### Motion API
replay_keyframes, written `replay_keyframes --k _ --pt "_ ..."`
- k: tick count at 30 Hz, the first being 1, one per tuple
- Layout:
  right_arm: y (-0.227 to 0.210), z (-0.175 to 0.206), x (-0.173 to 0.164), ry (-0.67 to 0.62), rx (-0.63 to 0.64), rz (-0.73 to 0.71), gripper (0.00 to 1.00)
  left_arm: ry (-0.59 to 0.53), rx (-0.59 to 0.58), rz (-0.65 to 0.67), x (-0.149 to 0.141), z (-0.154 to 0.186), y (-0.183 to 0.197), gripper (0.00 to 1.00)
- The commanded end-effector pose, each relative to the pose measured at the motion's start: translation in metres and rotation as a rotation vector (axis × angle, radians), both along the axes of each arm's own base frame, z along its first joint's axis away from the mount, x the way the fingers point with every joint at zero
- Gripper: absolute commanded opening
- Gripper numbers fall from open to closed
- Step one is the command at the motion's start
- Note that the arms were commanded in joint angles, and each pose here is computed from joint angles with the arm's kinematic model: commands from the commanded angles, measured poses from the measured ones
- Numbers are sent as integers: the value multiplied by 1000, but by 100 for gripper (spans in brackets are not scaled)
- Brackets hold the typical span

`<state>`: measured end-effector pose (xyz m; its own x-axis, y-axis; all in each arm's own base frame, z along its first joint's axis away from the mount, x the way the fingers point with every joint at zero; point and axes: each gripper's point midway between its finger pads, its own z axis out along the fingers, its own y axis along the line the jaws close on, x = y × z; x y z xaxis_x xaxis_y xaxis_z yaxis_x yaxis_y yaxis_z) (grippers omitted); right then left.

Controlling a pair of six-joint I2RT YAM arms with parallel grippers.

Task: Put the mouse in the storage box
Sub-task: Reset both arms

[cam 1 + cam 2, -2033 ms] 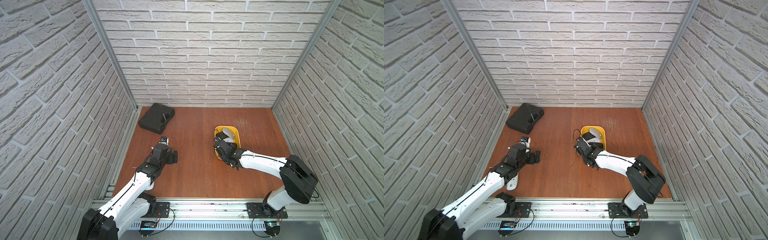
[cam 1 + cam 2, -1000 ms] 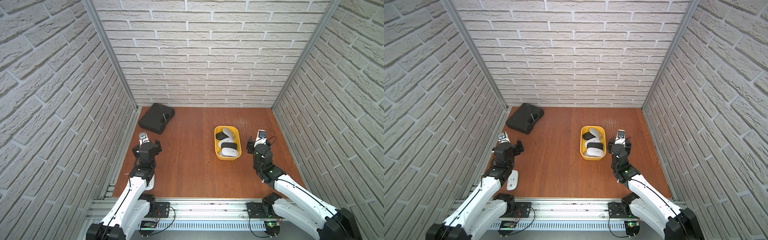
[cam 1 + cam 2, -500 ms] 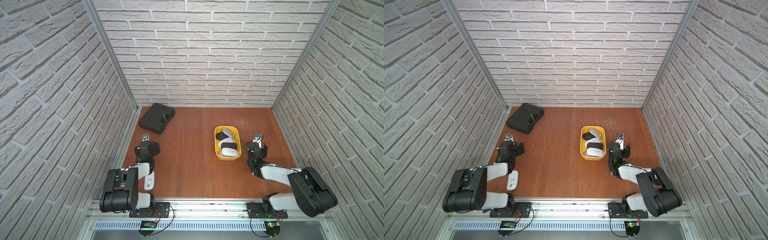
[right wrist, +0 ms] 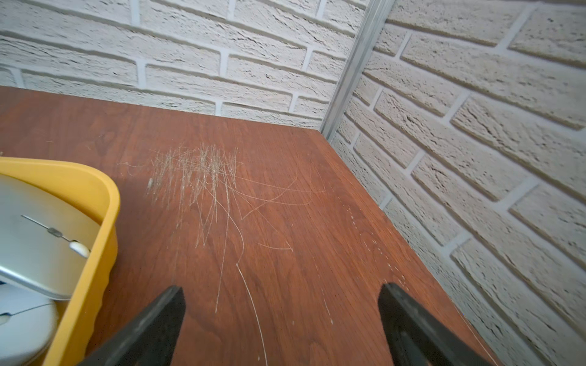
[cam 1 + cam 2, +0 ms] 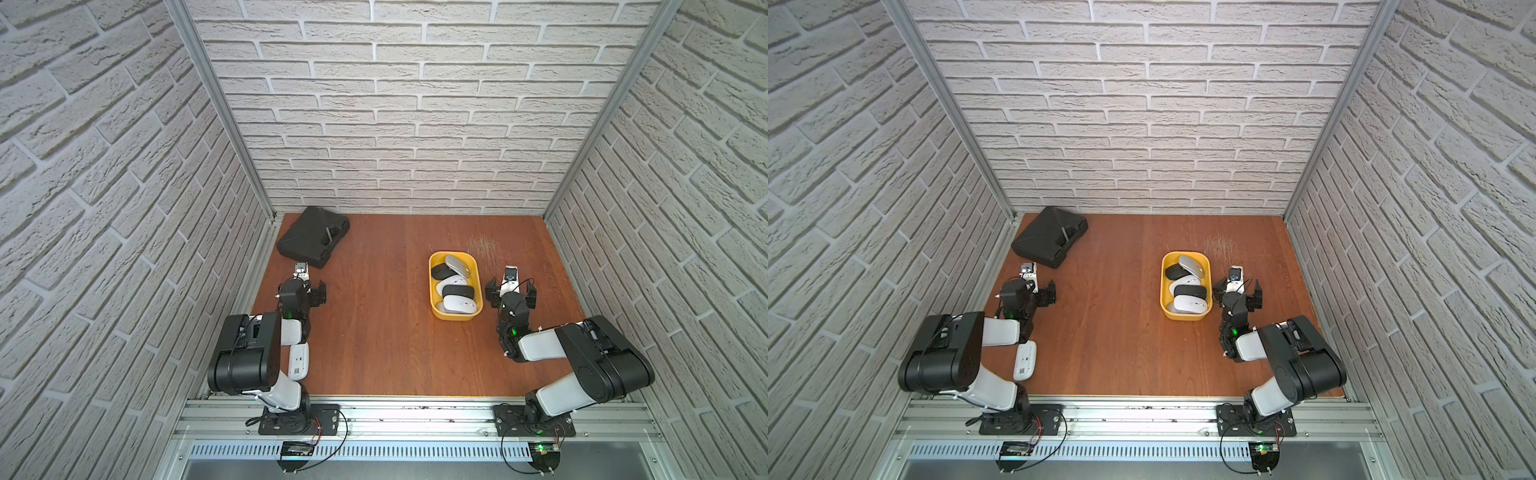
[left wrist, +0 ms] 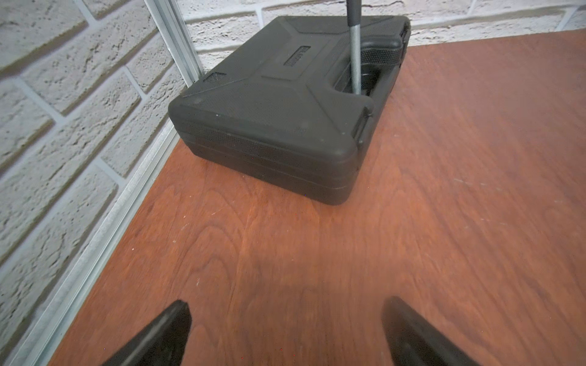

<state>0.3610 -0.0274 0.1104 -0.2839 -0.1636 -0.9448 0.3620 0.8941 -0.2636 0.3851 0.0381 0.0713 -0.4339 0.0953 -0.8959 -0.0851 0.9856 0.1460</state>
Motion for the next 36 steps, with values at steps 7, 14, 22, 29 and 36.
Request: replay_keyframes --k 7,14,22,29,36 --pt "10 1 26 27 107 168 97 -67 9 -23 9 17 -2 98" --pt "8 -11 30 47 139 184 99 -68 5 -28 10 17 -3 98" --pt "1 -10 31 41 170 174 99 -66 5 -27 9 16 -3 98" --pt "1 -11 30 41 171 172 99 -66 4 -26 9 17 -3 98" --pt "1 -11 30 41 171 173 99 -66 5 -27 9 17 -3 98"
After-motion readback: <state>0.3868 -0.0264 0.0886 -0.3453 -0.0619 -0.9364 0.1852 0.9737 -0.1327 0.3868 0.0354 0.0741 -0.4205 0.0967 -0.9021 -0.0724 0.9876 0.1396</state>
